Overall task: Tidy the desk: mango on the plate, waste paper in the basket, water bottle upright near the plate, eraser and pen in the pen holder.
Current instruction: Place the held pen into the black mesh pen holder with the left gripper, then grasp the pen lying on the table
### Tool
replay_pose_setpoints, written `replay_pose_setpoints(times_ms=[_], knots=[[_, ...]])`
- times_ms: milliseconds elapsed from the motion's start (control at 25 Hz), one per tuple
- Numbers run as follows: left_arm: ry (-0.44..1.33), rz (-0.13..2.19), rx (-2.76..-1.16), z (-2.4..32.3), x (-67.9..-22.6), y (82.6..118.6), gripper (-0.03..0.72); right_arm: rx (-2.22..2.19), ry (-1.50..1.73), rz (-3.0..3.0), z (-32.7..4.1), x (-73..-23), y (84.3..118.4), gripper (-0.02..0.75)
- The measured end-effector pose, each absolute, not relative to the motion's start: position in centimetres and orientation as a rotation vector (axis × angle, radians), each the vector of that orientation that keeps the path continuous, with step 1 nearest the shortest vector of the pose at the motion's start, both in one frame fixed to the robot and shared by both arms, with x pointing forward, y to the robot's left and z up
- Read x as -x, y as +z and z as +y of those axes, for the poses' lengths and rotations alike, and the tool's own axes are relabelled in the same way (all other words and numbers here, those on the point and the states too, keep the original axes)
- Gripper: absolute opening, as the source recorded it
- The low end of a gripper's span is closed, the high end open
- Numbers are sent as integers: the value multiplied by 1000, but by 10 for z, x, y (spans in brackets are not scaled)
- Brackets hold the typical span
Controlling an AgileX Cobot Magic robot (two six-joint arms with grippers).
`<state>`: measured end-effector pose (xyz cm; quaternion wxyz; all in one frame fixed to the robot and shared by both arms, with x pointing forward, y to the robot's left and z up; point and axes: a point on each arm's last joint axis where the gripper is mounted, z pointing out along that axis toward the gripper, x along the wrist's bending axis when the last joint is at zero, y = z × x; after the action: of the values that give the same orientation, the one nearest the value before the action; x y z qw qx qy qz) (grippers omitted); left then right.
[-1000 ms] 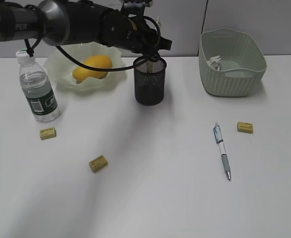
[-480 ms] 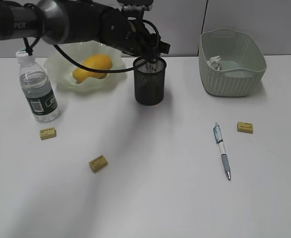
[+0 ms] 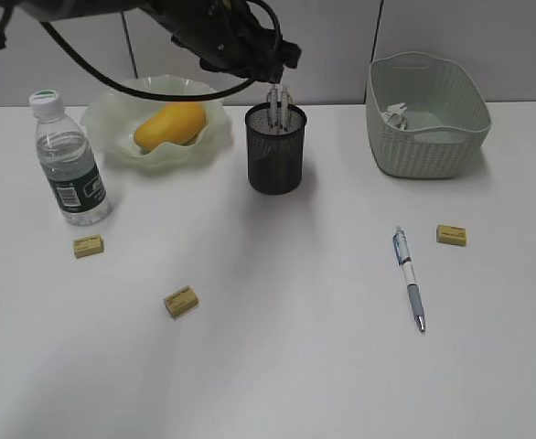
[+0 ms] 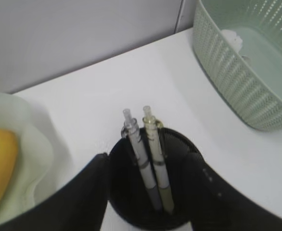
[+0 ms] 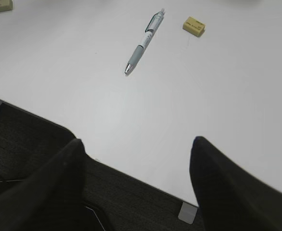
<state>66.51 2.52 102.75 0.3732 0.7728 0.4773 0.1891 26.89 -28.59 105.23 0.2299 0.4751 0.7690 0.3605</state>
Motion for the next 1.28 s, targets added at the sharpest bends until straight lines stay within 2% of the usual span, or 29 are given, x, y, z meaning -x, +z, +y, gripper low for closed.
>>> replay_pose_setpoints(times_ms=[360,560,720,960,1280], knots=[[348,1426,-2288,50,-632,1039,506,-1307,992,2116,-286,-269,1052,532],[266,1542,-2467,63,-616,1036,524,-1307,992,2116,-286,-269,1052,532],[257,1548,-2468,65,-612,1043,526,-1307,992,2116,-286,-269,1052,532],[267,1505,-2400,73,-596,1080,526,-1307,992,2116,-286,-269,1052,532],[247,1518,-2470,105,-549,1085,493,-1307,992,2116,-286,-269,1052,532]])
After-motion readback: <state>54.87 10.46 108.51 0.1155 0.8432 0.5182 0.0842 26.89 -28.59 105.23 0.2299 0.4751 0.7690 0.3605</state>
